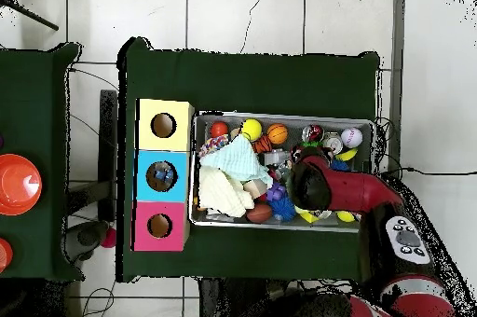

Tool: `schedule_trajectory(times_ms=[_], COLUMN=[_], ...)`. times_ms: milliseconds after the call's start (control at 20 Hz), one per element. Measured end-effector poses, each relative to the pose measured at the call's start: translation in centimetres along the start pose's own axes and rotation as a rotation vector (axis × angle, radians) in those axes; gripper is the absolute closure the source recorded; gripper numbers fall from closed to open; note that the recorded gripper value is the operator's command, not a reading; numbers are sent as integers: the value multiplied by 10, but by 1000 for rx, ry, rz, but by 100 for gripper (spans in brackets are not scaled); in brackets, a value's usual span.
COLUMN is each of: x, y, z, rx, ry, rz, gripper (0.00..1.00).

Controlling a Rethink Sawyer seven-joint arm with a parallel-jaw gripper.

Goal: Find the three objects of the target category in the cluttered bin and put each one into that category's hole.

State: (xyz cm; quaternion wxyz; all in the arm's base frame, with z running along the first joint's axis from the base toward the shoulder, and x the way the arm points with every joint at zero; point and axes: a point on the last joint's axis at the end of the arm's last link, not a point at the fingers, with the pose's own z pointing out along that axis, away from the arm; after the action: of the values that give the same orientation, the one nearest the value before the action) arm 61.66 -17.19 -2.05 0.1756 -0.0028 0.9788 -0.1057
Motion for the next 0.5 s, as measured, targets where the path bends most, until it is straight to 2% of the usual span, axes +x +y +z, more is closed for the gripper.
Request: schedule_trajectory(times_ms=[150,300,500], x=[0,0,4], y=[-3,-3,2], z=[3,4,6], rx=[-30,-46,-100], ry=[3,7,64], rz=[71,101,184], gripper=[0,0,0])
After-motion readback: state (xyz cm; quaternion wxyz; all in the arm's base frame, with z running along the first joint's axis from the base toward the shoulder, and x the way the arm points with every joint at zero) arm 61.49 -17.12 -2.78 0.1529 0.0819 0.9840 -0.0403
